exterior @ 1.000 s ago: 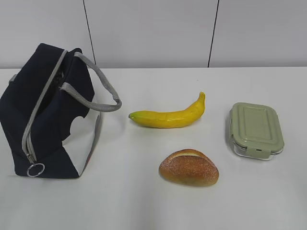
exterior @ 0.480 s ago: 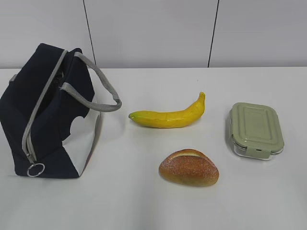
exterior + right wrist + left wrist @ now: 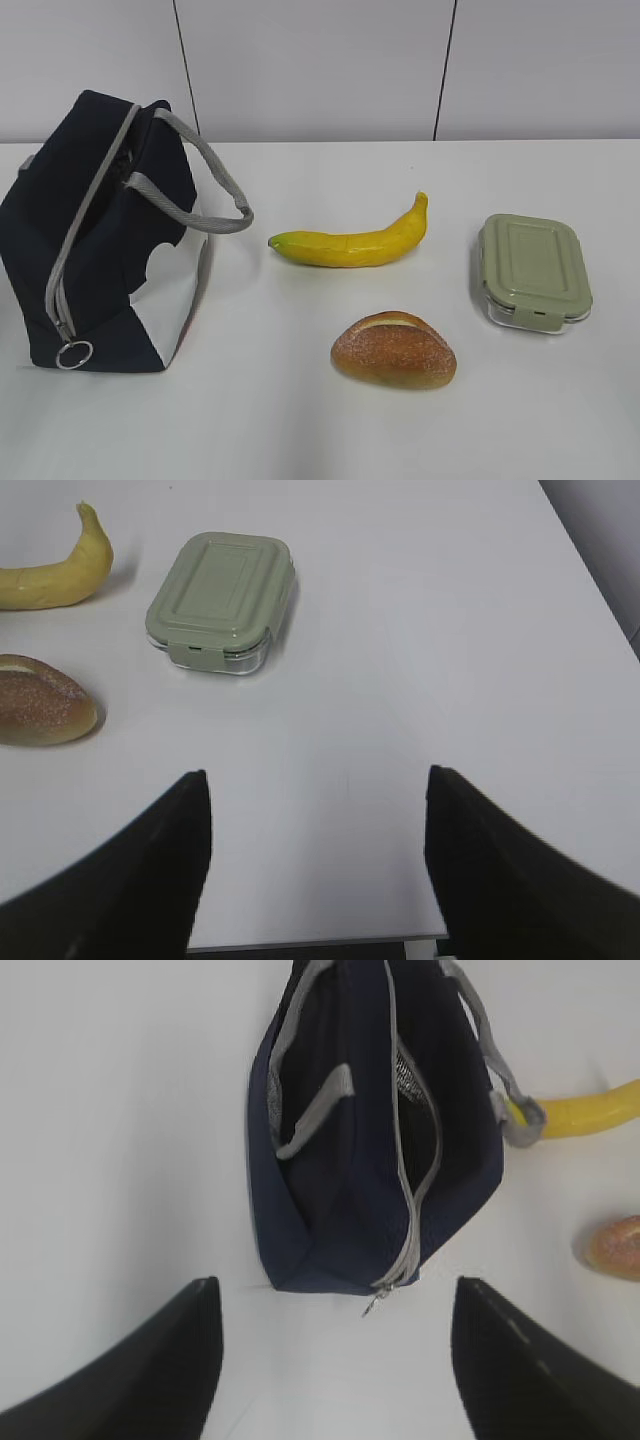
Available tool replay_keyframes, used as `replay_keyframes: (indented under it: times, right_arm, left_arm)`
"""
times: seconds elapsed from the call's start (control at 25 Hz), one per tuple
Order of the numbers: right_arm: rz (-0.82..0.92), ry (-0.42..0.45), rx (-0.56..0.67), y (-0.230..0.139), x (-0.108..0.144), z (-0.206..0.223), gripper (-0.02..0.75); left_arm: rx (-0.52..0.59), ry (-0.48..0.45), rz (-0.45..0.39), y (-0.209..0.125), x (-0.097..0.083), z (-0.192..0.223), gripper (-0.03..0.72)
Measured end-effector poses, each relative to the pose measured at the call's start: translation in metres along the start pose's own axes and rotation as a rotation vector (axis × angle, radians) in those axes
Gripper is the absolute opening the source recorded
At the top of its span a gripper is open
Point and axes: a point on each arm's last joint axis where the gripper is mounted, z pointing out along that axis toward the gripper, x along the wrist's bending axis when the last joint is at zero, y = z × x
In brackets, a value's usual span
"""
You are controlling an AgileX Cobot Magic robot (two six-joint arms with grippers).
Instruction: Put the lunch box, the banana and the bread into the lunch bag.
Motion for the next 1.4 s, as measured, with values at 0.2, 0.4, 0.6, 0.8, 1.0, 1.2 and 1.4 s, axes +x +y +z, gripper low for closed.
replay_keyframes:
  times: [0.2,0.4,0.6,0.8,1.0,1.2,1.4]
  right_arm:
    - [0.0,0.0,0.0,0.0,0.0,0.0,0.521]
    - [0.0,0.0,0.0,0.0,0.0,0.0,0.521]
    - [0.0,0.0,0.0,0.0,0.0,0.0,0.521]
    - [0.0,0.0,0.0,0.0,0.0,0.0,0.521]
    - [0.0,0.0,0.0,0.0,0.0,0.0,0.521]
    - [0.0,0.0,0.0,0.0,0.0,0.0,0.521]
    - [0.0,0.0,0.0,0.0,0.0,0.0,0.521]
  left_arm:
    - [0.066,-0.031,0.0,0.055,-0.003,0.032,0.506]
    - [0.192,-0.048,0.004,0.098,-0.004,0.083,0.503]
    - [0.29,-0.076,-0.018,0.125,-0.003,0.13,0.501]
    - [0.409,-0.085,-0.039,0.132,0.002,0.179,0.464]
    - [0.487,-0.1,-0.069,0.128,0.006,0.217,0.427]
    - [0.529,-0.096,-0.079,0.122,0.009,0.235,0.339]
    - [0.516,-0.095,-0.083,0.123,0.01,0.241,0.089]
